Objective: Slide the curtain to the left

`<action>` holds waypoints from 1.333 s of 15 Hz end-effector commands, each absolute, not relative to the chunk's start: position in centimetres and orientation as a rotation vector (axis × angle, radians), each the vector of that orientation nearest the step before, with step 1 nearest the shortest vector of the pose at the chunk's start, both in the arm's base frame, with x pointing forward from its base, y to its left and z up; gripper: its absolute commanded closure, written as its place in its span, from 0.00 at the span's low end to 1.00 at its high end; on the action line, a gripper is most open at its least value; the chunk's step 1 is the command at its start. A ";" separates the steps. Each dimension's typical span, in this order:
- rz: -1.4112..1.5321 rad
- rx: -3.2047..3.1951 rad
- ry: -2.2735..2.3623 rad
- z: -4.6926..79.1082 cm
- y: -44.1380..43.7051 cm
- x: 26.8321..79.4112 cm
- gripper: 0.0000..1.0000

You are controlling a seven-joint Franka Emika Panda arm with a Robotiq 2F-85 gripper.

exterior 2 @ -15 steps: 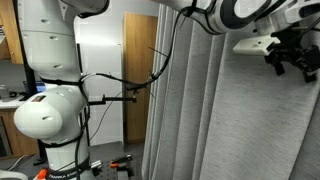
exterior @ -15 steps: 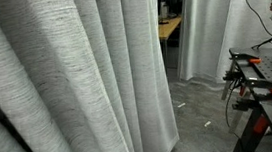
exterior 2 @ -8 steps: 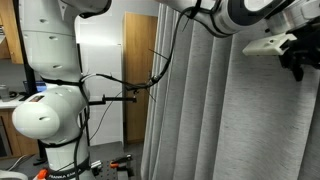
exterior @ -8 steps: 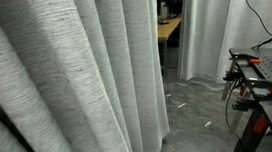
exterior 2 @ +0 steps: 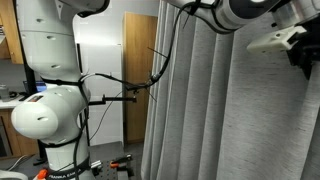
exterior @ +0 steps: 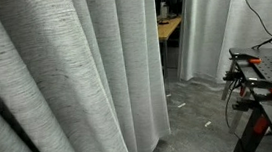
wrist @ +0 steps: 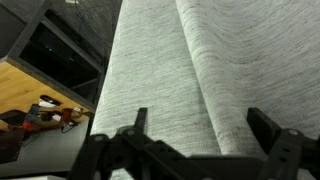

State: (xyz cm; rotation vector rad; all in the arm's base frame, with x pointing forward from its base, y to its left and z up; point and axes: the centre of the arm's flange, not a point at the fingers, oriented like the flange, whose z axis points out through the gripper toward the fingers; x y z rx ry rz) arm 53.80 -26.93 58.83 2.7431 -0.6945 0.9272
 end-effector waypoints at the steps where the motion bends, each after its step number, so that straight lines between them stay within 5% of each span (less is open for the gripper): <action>1: 0.884 2.752 -0.712 59.0 -27.2 51.1 0.00; 9: 0.661 2.828 -0.513 54.8 -27.1 45.0 0.00; 20: 0.882 2.750 -0.575 58.2 -27.4 49.5 0.00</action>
